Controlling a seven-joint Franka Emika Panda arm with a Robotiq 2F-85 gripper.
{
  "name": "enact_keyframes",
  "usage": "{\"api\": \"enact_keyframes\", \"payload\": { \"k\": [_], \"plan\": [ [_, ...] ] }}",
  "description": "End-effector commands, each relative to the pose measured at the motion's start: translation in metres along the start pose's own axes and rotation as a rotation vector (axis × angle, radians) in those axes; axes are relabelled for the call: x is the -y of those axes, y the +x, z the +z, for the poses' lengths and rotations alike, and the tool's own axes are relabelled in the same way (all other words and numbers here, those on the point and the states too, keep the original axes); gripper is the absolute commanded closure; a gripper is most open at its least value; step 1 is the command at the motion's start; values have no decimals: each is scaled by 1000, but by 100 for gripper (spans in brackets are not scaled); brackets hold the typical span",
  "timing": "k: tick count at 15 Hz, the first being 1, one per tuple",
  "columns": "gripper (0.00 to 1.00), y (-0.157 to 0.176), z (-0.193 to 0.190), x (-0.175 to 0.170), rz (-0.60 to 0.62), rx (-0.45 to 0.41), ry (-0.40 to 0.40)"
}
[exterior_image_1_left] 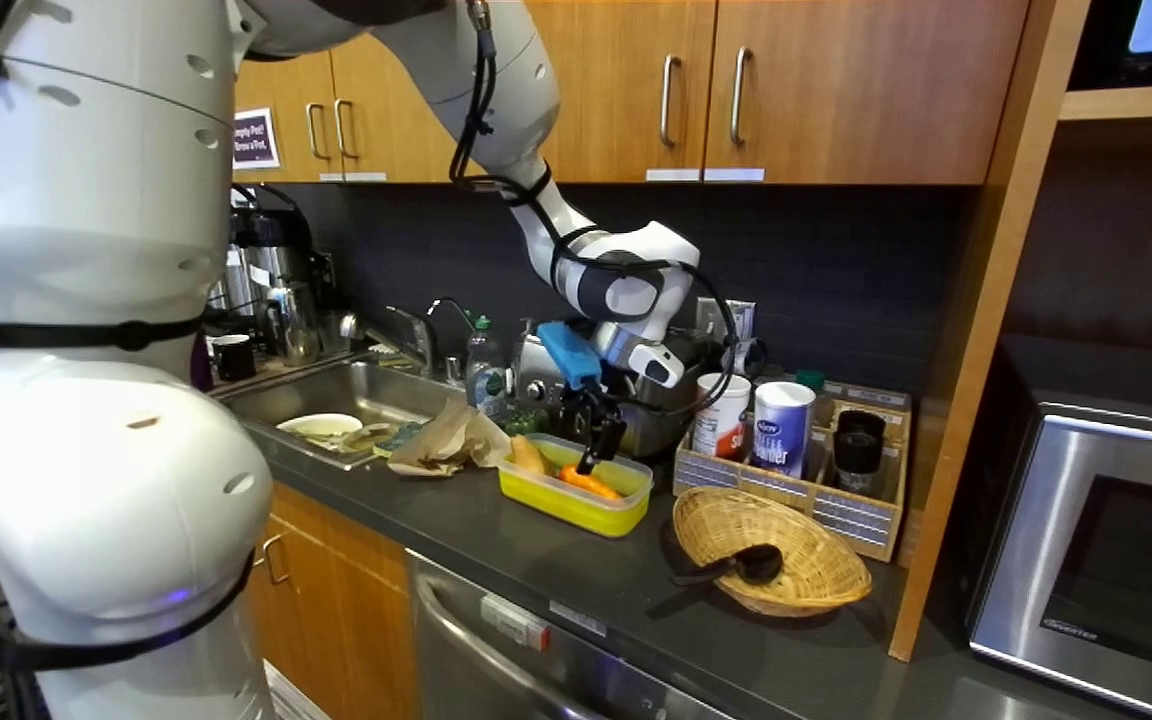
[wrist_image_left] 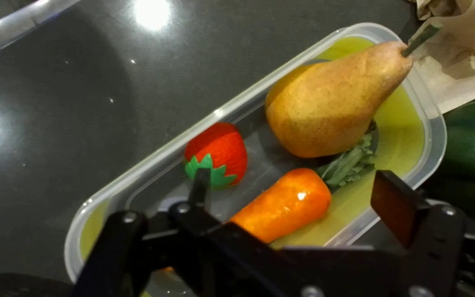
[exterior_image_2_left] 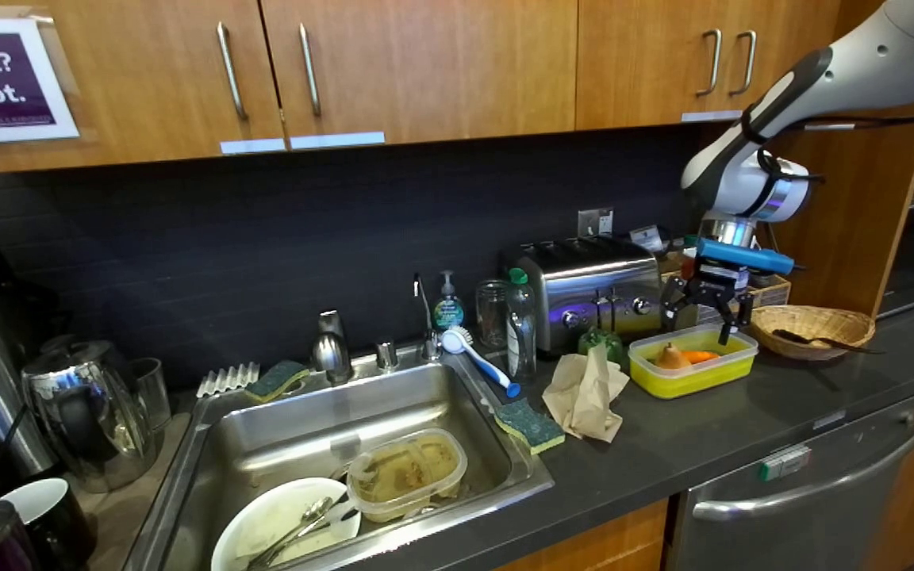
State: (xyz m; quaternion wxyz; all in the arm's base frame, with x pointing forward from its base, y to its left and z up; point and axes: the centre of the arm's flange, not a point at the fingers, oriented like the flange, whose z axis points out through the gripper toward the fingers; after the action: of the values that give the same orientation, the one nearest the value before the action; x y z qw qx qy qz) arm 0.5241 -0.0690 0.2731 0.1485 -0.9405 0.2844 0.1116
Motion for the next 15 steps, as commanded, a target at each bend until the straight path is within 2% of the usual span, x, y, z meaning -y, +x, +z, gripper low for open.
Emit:
{"api": "enact_keyframes", "payload": {
  "k": [1, 9, 15],
  "plan": [
    [0, 5, 4, 13, 3, 7, -5],
    [0, 21, 23, 11, 39, 23, -24],
    [0, 41, 34, -4, 48, -23, -34]
  ]
}}
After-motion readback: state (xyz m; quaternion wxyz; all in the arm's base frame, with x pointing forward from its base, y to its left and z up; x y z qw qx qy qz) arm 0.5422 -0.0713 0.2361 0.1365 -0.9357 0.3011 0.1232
